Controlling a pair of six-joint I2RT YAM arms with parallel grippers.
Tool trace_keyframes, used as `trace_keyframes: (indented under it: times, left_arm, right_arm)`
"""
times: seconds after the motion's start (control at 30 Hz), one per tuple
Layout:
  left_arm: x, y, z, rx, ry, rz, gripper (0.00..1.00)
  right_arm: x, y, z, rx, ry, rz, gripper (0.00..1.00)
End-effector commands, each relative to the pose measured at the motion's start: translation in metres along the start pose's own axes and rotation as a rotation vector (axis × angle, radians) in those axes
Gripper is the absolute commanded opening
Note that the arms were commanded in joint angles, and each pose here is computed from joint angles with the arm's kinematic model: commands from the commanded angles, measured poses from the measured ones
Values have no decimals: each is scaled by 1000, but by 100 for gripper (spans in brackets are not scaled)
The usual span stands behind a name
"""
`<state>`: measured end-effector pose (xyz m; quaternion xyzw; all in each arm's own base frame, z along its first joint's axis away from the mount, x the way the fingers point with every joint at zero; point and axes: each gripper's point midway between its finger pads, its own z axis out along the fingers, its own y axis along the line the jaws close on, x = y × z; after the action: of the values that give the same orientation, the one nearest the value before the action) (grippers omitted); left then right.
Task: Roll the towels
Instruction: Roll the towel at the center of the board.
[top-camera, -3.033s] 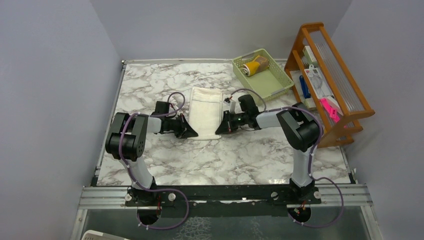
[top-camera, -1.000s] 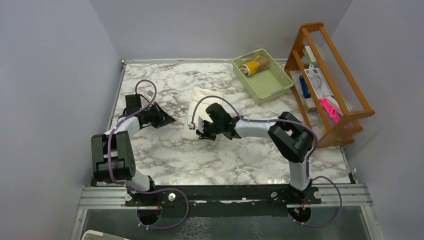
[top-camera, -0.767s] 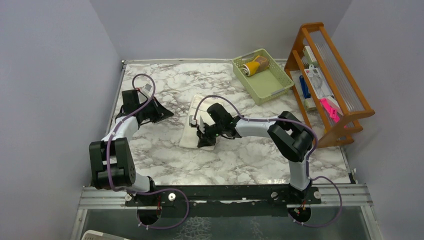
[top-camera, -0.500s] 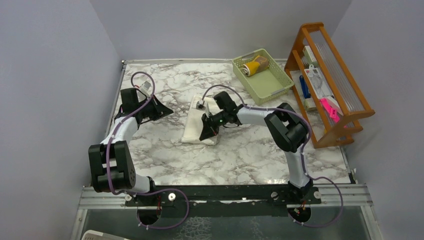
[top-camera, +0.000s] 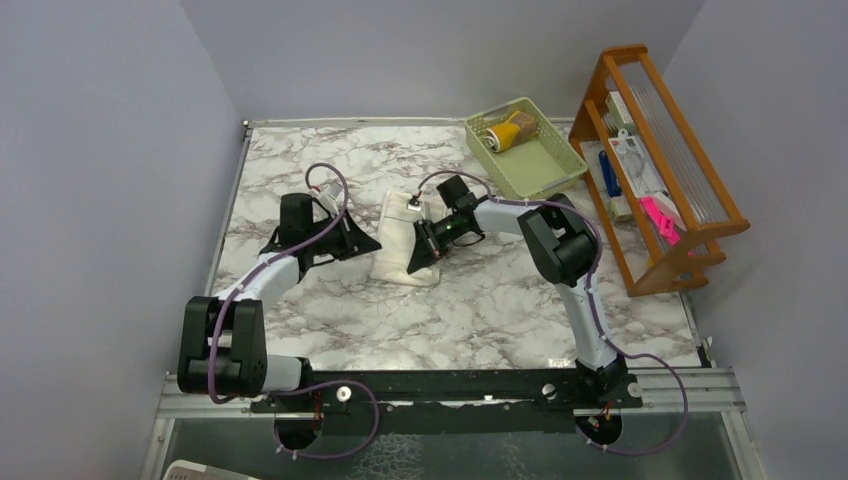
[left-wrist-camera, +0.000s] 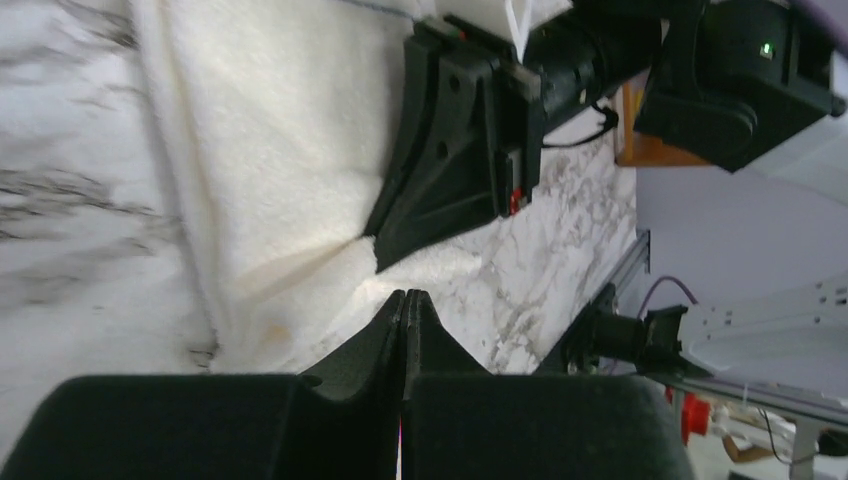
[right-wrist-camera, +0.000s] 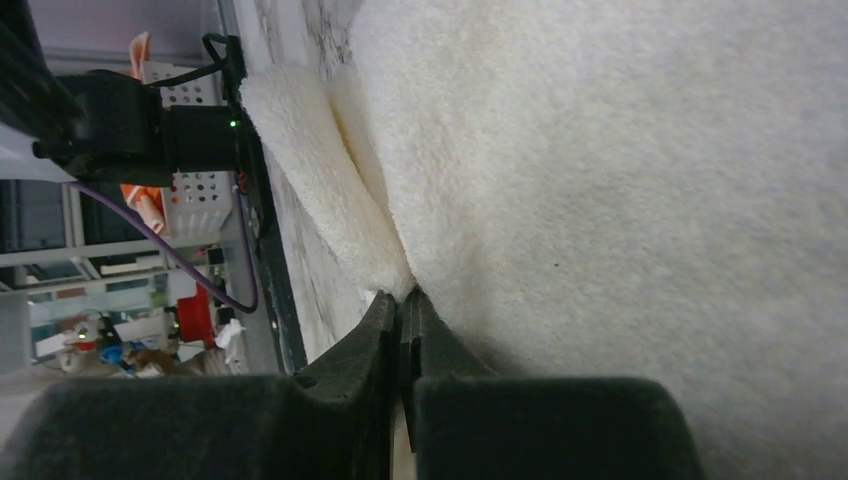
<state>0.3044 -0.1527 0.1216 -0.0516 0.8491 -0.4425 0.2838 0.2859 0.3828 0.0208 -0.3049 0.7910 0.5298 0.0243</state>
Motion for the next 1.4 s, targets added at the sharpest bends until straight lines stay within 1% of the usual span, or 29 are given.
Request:
trace_keyframes:
  times: [0.0, 0.1, 0.2, 0.43, 0.5, 0.53, 0.57, 0.6, 0.63, 0.67, 0.7, 0.73, 0.77, 0.87, 0.97, 1.0, 1.03, 1.07, 1.1, 1.17, 1.2, 1.3, 1.37]
  left_arm:
    - [21, -23, 21, 103, 31, -18, 0]
    - [31, -22, 31, 89, 41, -40, 0]
    - [33, -12, 37, 47, 26, -43, 0]
    - [41, 41, 50, -136, -15, -79, 0]
    - [43, 53, 51, -178, -24, -87, 0]
    - [45, 58, 51, -195, -25, -90, 0]
    - [47, 63, 52, -212, -22, -91, 0]
    - [50, 68, 53, -228, -17, -92, 0]
    - [53, 73, 53, -239, -10, -95, 0]
    - [56, 76, 54, -249, -2, -96, 0]
    - [59, 80, 54, -257, 7, -99, 0]
    - [61, 83, 54, -266, 13, -98, 0]
    - [63, 86, 54, -276, 16, -97, 0]
    - [65, 89, 54, -288, 22, -95, 0]
    - [66, 90, 55, -288, 33, -97, 0]
    - [66, 90, 56, -289, 36, -98, 0]
    - [67, 90, 56, -290, 40, -100, 0]
    - [68, 90, 56, -289, 43, -100, 0]
    - [68, 91, 56, -290, 46, -101, 0]
    - [69, 92, 56, -294, 50, -101, 0]
    - [71, 92, 57, -294, 56, -101, 0]
    - [72, 93, 58, -294, 64, -105, 0]
    - [73, 93, 58, -296, 68, -105, 0]
  right_arm:
    - [35, -38, 0, 66, 47, 196, 1]
    - [36, -45, -1, 85, 42, 212, 1]
    - [34, -46, -2, 83, 34, 219, 1]
    - [32, -42, -6, 79, 28, 176, 1]
    - [31, -40, -9, 93, 23, 147, 3]
    - [30, -38, -11, 98, 22, 130, 6]
    - [30, -38, -12, 104, 20, 115, 12]
    - [29, -35, -14, 106, 15, 93, 22]
    - [26, -32, -17, 112, 3, 63, 35]
    - [23, -29, -20, 123, -16, 29, 55]
    - [17, -26, -24, 142, -43, -11, 68]
    - [9, -22, -29, 169, -76, -59, 74]
    - [-3, -14, -37, 199, -113, -112, 76]
    - [-31, -10, -60, 337, -193, -211, 76]
    - [-63, 7, -89, 459, -318, -343, 71]
    - [-64, 8, -94, 491, -338, -383, 69]
    - [-75, 26, -102, 516, -395, -501, 68]
    - [-76, 34, -103, 556, -414, -598, 68]
    - [-73, 41, -100, 579, -409, -695, 67]
    - [-64, 53, -88, 573, -376, -889, 60]
    - [-55, 55, -81, 558, -351, -958, 58]
    - [-32, 75, -59, 463, -280, -1215, 58]
    - [-20, 80, -47, 471, -235, -1375, 62]
